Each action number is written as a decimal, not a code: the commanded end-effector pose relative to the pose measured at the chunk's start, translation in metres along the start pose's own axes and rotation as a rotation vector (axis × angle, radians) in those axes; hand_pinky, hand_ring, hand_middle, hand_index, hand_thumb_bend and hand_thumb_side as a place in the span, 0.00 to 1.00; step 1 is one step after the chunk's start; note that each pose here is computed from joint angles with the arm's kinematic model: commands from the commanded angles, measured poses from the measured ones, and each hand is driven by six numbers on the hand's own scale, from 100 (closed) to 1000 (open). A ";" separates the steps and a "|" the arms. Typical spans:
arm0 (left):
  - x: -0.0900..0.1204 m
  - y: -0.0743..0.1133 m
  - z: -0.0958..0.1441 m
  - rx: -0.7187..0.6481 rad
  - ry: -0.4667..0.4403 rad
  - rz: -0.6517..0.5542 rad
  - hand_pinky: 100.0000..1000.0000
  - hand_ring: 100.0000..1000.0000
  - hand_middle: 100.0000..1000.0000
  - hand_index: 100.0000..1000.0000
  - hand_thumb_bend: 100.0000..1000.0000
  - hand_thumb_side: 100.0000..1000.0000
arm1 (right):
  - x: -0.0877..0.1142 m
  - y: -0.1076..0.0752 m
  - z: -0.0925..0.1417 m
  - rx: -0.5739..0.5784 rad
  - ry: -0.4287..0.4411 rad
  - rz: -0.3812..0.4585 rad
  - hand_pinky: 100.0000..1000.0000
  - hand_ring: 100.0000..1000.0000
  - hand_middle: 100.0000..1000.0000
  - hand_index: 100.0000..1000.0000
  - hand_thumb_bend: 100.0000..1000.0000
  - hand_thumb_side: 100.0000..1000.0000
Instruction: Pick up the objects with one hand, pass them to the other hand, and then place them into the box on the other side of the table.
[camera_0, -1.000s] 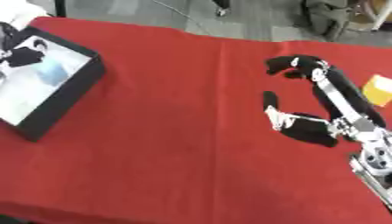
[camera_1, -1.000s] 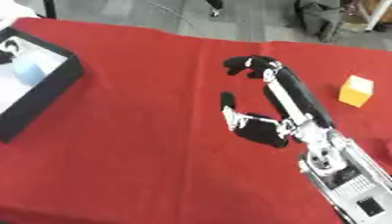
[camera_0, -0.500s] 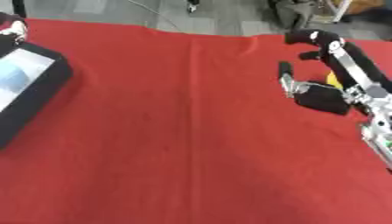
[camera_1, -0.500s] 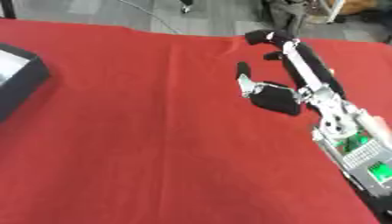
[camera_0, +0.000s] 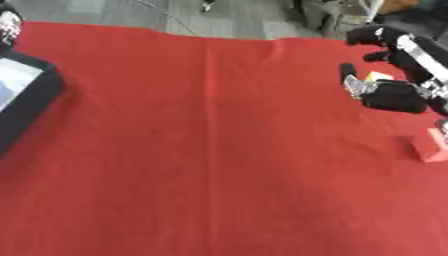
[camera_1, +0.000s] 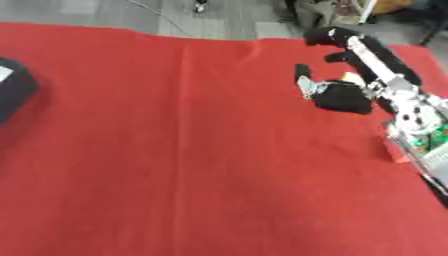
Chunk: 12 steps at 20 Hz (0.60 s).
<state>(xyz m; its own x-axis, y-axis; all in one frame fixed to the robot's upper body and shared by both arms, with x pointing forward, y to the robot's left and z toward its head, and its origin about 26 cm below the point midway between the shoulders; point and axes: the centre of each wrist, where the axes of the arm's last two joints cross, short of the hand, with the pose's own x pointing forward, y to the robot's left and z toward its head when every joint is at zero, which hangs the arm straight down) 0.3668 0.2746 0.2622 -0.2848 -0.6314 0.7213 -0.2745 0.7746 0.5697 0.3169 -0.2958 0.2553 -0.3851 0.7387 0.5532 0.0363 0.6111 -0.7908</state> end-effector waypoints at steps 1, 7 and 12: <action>0.022 0.007 0.008 0.006 -0.072 0.052 0.59 0.64 0.71 0.77 0.00 0.73 | -0.012 -0.029 0.000 0.026 0.020 0.122 0.87 0.96 0.81 0.87 0.20 0.03; 0.036 0.002 0.022 -0.047 -0.104 0.097 0.59 0.64 0.71 0.77 0.00 0.75 | -0.044 -0.062 0.003 0.138 0.091 0.243 0.90 0.96 0.82 0.88 0.29 0.00; 0.041 0.001 0.028 -0.066 -0.119 0.109 0.59 0.64 0.70 0.76 0.00 0.76 | -0.065 -0.079 0.007 0.125 0.168 0.303 0.90 0.95 0.82 0.88 0.31 0.00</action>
<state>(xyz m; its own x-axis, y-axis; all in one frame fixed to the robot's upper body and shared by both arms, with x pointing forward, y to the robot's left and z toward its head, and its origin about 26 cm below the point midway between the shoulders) 0.3345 0.2482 0.2719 -0.3883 -0.5429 0.7447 -0.1693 0.8363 0.5214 0.3362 -0.3814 0.2637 -0.2400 0.8985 0.3676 -0.0302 0.3715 -0.9279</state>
